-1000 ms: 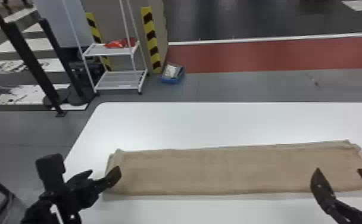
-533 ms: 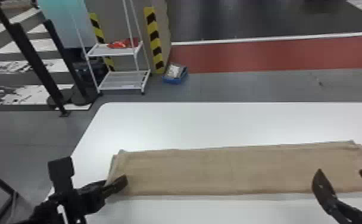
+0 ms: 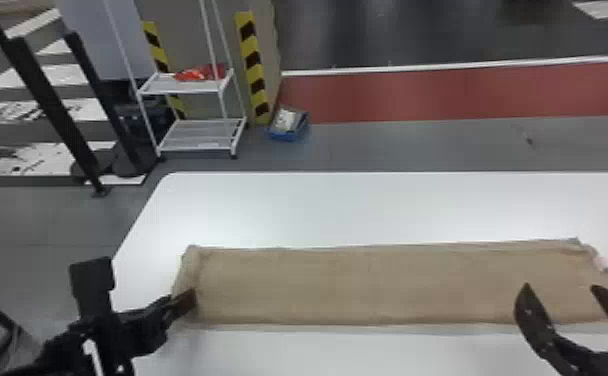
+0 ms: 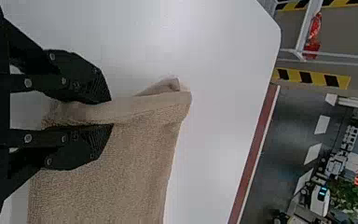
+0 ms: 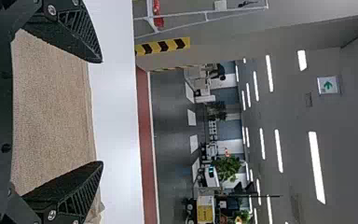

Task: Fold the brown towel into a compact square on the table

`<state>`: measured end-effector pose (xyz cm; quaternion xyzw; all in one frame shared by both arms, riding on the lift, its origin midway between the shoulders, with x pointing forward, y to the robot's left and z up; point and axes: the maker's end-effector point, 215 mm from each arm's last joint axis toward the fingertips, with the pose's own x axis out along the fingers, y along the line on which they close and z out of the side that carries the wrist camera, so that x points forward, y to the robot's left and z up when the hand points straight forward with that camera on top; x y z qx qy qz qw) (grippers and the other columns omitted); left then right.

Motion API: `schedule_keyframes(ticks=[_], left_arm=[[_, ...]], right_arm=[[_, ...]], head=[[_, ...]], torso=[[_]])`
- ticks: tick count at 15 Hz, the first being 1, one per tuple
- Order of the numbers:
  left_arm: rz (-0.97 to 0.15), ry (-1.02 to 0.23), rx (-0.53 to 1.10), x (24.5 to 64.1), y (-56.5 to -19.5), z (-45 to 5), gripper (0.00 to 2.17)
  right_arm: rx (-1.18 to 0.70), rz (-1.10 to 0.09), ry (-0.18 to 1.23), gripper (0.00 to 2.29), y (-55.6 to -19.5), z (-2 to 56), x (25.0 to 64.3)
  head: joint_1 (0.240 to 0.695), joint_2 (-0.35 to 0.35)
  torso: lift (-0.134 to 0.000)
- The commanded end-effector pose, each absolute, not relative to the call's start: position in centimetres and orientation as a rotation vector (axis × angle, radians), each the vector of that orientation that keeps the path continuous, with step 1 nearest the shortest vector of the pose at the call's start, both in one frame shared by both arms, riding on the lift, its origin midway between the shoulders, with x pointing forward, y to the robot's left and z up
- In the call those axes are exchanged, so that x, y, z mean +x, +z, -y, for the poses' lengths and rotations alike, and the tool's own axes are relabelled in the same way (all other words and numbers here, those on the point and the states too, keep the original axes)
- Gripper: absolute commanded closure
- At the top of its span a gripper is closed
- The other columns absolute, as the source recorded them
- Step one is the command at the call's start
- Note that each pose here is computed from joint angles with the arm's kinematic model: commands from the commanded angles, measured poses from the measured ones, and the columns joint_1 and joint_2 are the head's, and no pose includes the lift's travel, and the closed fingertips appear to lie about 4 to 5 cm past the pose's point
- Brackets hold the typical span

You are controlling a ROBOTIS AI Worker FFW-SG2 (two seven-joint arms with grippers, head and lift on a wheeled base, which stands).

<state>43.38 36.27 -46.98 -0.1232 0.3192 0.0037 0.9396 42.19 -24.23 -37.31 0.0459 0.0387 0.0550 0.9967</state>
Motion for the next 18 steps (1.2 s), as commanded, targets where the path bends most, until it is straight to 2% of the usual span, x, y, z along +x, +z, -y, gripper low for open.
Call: schedule_keyframes(ticks=[1, 3, 5, 6, 8, 9, 10, 12, 15, 18], left_arm=[[-0.61, 0.021, -0.247, 44.1, -44.5, -37.4, 2.15], [-0.607, 0.016, -0.28, 44.0, -41.8, -38.0, 2.15], [-0.585, -0.013, -0.26, 44.0, -38.1, -36.3, 2.15], [-0.597, -0.053, -0.254, 43.8, -36.9, -34.0, 2.15], [-0.637, -0.17, -0.208, 43.3, -34.7, -26.1, 2.15], [-0.664, -0.23, -0.17, 43.0, -34.6, -21.7, 2.15], [-0.654, -0.27, -0.116, 43.2, -33.8, -18.4, 2.15], [-0.627, -0.295, 0.039, 44.3, -32.6, -12.6, 2.15], [-0.641, -0.31, 0.159, 44.8, -33.8, -8.0, 2.15], [-0.646, -0.31, 0.252, 44.6, -35.0, -5.0, 2.15]], right_arm=[[0.093, -0.08, 0.109, 0.11, -37.4, 24.3, 42.1], [0.091, -0.08, 0.106, 0.11, -37.4, 24.4, 42.2], [0.095, -0.078, 0.097, 0.11, -37.5, 25.0, 42.3], [0.095, -0.078, 0.094, 0.11, -37.5, 25.1, 42.4], [0.096, -0.079, 0.085, 0.11, -37.5, 25.7, 42.3], [0.099, -0.077, 0.078, 0.11, -37.5, 26.1, 42.3], [0.1, -0.077, 0.075, 0.11, -37.5, 26.2, 42.4], [0.109, -0.076, 0.069, 0.11, -37.6, 26.4, 42.7], [0.145, -0.081, 0.059, 0.11, -38.0, 26.8, 43.5], [0.164, -0.088, 0.046, 0.11, -38.4, 27.4, 43.8]], head=[[0.695, 0.158], [0.695, 0.163], [0.695, 0.173], [0.695, 0.169], [0.695, 0.141], [0.695, 0.117], [0.695, 0.043], [0.695, -0.045], [0.695, -0.172], [0.695, -0.228]], torso=[[-0.114], [-0.114], [-0.114], [-0.114], [-0.114], [-0.114], [-0.114], [-0.114], [-0.114], [-0.114]])
